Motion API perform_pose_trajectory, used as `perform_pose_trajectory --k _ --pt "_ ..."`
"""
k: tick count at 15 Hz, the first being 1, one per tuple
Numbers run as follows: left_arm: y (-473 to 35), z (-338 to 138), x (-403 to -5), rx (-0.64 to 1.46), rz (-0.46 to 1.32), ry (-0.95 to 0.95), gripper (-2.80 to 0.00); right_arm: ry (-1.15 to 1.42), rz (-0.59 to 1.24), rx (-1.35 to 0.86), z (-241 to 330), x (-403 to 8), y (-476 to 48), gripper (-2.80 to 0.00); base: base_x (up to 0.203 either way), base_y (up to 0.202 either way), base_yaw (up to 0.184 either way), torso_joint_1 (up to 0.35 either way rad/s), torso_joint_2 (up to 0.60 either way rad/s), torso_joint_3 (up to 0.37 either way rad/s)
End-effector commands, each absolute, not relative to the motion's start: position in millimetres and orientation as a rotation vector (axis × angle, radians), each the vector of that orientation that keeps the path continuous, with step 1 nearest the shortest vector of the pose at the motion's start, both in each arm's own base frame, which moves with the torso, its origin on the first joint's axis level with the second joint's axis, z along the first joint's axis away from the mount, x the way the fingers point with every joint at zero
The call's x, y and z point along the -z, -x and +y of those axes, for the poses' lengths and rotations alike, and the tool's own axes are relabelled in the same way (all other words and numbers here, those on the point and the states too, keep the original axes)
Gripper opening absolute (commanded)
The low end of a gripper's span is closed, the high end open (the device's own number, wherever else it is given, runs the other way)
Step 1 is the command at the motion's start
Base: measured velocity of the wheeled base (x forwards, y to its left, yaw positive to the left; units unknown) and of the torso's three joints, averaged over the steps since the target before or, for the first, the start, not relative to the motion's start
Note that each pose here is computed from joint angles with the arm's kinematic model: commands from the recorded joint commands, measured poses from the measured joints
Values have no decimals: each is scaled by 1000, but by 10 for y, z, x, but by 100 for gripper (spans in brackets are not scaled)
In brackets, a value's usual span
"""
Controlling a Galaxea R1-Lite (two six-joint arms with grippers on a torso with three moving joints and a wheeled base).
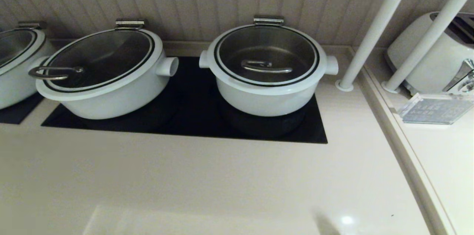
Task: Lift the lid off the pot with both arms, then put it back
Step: Open the food pot lid a small opening with the right arm
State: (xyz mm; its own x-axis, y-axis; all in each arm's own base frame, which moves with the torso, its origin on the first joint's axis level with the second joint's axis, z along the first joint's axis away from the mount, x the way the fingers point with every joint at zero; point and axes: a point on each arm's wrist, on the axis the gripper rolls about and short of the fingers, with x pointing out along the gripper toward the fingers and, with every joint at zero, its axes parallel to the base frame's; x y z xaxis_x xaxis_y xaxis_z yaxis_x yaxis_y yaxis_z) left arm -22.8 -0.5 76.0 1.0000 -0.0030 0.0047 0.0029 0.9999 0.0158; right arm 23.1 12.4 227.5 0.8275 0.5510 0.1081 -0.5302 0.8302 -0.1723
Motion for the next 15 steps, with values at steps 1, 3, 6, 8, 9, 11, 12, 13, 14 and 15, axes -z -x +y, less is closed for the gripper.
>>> perform_pose_trajectory --k 1,3,6,8,9,11,12,13,14,15 --pt "228 -5 -760 3 -5 -14 -280 119 -86 -665 141 -2323 -602 -280 0 0 0 0 0 0" --pt "228 -5 -760 3 -5 -14 -280 115 -72 -750 168 -2379 -833 -280 0 0 0 0 0 0" --pt "228 -3 -761 -4 -6 -1 -280 99 -44 -935 362 -2389 -1117 -280 0 0 0 0 0 0" --pt "228 -2 -761 -9 -6 8 -280 90 -20 -1045 552 -2360 -1302 -280 0 0 0 0 0 0" --pt "228 -2 -761 -9 -6 8 -280 89 -13 -1080 647 -2342 -1398 -280 0 0 0 0 0 0" --pt "228 -2 -761 -9 -6 8 -280 90 -12 -1131 872 -2295 -1586 -280 0 0 0 0 0 0" --pt "228 -2 -761 -9 -6 8 -280 92 -22 -1148 1006 -2287 -1670 -280 0 0 0 0 0 0" --pt "228 -2 -761 -9 -6 8 -280 94 -37 -1157 1135 -2294 -1739 -280 0 0 0 0 0 0" --pt "228 -2 -761 -9 -6 8 -280 95 -52 -1153 1254 -2314 -1811 -280 0 0 0 0 0 0" --pt "228 -2 -761 -9 -6 8 -280 95 -66 -1143 1348 -2335 -1872 -280 0 0 0 0 0 0"
